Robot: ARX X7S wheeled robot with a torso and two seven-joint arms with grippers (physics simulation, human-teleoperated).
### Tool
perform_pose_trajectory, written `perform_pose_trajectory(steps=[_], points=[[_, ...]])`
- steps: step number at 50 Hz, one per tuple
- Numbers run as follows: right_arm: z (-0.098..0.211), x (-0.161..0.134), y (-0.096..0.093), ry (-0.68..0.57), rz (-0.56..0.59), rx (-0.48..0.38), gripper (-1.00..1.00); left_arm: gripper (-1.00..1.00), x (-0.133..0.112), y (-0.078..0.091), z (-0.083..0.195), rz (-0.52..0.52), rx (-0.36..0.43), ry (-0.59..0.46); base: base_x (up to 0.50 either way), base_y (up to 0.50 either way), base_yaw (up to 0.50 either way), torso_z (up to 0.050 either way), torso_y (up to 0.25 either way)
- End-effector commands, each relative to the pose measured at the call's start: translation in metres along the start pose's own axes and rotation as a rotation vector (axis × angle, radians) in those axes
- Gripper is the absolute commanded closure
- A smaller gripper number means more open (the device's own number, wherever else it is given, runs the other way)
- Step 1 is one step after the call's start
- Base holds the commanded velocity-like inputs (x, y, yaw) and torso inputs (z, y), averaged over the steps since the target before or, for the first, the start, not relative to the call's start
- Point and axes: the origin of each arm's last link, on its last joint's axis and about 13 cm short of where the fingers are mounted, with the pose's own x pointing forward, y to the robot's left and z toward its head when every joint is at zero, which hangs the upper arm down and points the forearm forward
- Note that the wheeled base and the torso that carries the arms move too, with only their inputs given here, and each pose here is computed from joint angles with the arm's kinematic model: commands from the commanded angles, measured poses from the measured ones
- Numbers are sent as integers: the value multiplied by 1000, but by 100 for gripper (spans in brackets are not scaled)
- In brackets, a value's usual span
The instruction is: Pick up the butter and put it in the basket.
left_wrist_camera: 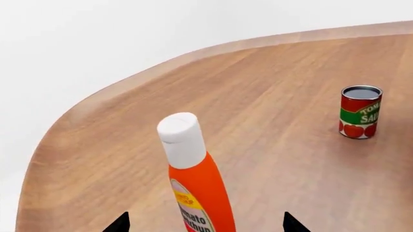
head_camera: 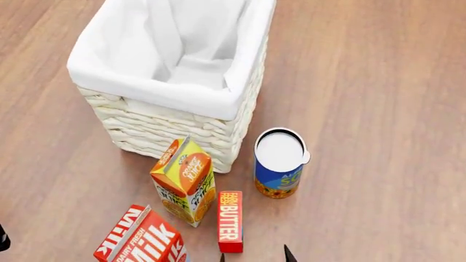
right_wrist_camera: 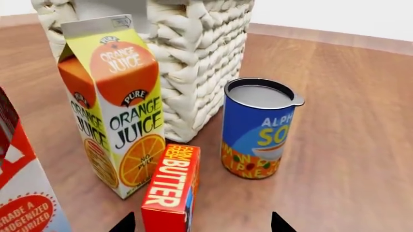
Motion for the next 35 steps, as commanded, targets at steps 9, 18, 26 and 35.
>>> perform_pose_trajectory(steps=[9,18,26,35], points=[[-1,18,3,118,22,11,-100,-100,-1,-1,3,-20,-64,53,0,0,0,0,0],[-1,20,7,157,70,20,-100,-100,-3,-1,3,-15,-65,58,0,0,0,0,0],[2,23,7,149,81,19,-100,-100,-4,0,4,-16,-64,61,0,0,0,0,0],[8,32,7,119,82,10,-100,-100,-4,-2,3,-21,-62,60,0,0,0,0,0]])
